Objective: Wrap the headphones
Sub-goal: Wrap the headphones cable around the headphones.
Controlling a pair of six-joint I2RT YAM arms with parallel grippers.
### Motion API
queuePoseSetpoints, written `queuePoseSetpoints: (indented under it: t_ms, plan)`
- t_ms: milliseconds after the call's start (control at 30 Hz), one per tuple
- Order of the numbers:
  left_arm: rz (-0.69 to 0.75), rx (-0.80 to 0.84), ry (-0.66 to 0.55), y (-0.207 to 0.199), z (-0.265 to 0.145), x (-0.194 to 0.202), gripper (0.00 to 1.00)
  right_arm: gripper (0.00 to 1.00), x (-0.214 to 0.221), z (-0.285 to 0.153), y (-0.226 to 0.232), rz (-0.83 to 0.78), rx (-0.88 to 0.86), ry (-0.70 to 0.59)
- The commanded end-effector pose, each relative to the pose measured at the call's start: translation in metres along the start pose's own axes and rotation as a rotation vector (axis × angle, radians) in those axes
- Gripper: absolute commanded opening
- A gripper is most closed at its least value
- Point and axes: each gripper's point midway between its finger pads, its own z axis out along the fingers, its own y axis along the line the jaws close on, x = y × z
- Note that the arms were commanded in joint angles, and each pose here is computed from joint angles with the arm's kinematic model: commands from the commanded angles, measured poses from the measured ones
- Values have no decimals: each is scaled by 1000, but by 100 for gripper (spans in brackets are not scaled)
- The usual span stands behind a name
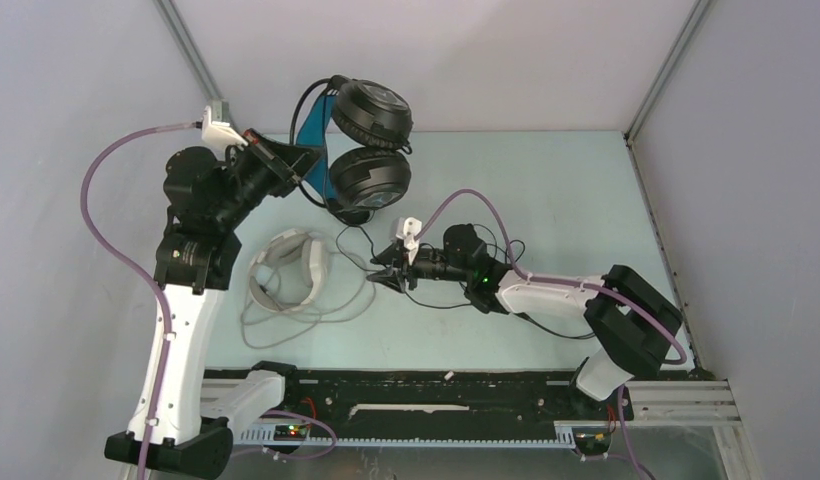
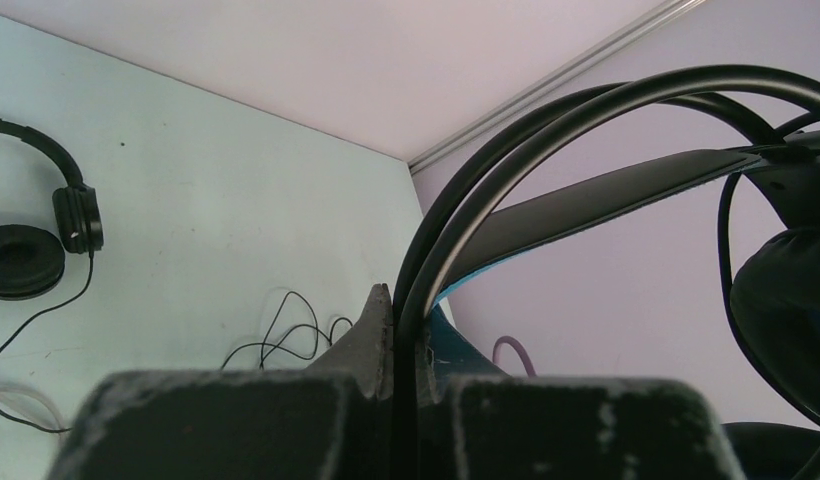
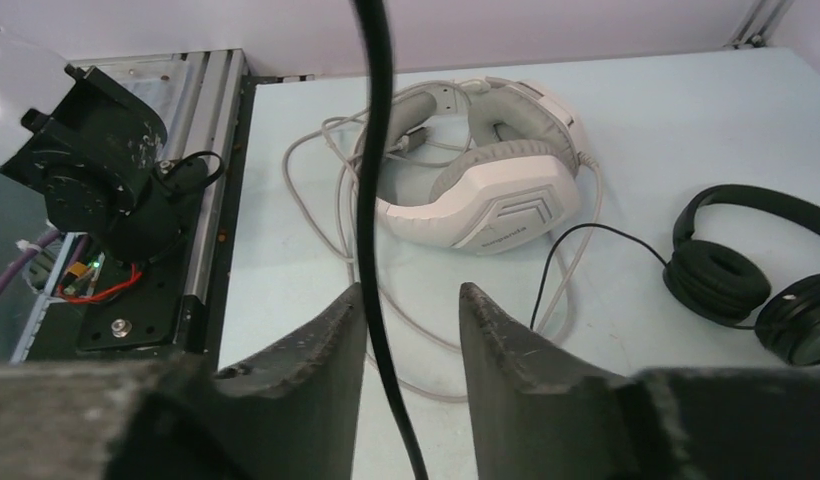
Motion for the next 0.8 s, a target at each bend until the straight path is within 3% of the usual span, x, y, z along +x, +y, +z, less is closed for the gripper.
queuePoseSetpoints:
  t_ms: [0, 67, 167, 267, 567, 767]
  plan:
    - [0, 111, -15, -29, -11, -4, 0, 32, -19, -1, -17, -15, 58, -64]
    - [13, 125, 7, -31, -12, -1, 0, 14, -15, -9, -27, 0, 102, -56]
    - [39, 161, 51, -40, -13, 3, 0, 1, -13, -25, -43, 34, 149, -57]
    - [75, 203, 110, -43, -13, 13, 0, 0, -18, -40, -56, 91, 182, -61]
    - [195, 164, 313, 4, -7, 66, 0, 0, -30, -93, -84, 355, 291, -50]
    - [293, 175, 349, 8, -10, 72, 0, 0, -31, -120, -91, 444, 358, -25]
